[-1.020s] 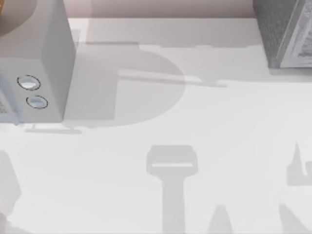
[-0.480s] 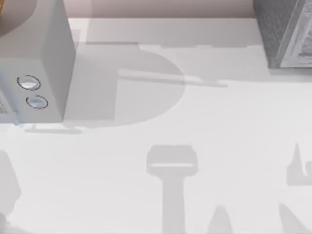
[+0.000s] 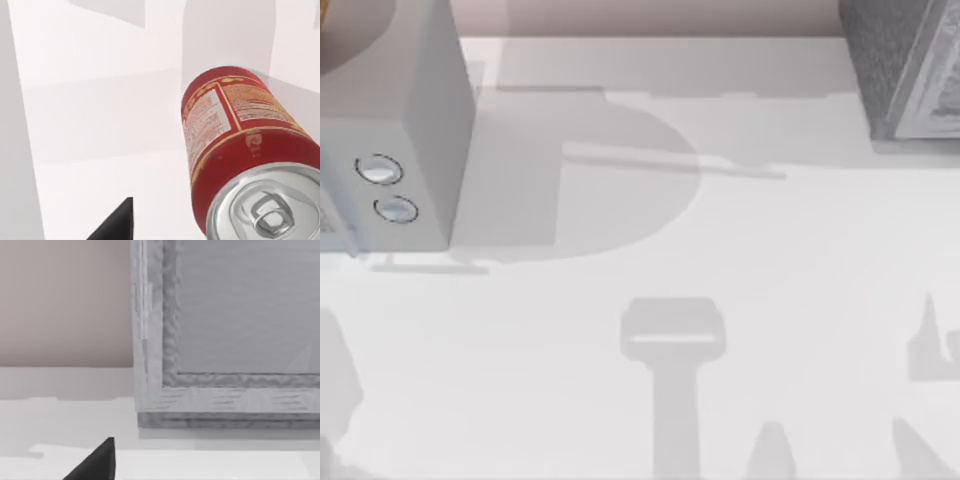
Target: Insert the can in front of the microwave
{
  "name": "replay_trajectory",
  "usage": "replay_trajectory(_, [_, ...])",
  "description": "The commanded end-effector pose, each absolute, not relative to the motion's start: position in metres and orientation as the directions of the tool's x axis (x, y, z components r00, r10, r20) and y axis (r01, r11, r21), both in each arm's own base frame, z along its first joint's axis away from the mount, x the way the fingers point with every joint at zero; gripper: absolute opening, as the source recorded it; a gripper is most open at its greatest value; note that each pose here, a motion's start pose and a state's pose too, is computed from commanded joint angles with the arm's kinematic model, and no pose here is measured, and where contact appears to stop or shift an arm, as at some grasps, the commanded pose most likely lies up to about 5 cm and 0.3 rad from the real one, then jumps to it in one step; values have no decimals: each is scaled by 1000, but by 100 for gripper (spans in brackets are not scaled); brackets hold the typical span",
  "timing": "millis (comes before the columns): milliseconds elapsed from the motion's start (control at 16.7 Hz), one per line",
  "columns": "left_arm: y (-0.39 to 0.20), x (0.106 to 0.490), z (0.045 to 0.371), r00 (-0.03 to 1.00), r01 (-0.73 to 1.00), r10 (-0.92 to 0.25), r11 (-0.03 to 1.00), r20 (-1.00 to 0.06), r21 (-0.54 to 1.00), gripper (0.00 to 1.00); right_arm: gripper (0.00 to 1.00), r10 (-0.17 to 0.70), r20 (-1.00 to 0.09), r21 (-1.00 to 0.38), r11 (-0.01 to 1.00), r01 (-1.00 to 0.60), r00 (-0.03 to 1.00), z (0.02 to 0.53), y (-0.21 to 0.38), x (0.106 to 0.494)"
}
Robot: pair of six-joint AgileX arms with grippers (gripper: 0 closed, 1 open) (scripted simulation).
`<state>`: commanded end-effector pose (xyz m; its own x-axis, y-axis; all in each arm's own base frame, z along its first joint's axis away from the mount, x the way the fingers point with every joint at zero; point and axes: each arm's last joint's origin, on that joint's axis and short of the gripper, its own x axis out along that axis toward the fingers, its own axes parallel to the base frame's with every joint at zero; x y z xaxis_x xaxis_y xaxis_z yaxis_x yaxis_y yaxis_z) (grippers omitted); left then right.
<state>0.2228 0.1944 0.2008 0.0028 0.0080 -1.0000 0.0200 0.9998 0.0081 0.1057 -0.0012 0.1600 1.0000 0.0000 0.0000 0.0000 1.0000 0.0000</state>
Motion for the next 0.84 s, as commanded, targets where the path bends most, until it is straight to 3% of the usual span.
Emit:
replay_trajectory(420, [194, 223, 202, 3, 22, 8, 1000, -1000, 8, 100, 100, 0, 0, 0, 1000, 0, 1000, 160, -1, 106])
replay_trajectory(840, [194, 223, 241, 3, 21, 8, 1000, -1000, 8, 100, 100, 0, 0, 0, 1000, 0, 1000, 160, -1, 106])
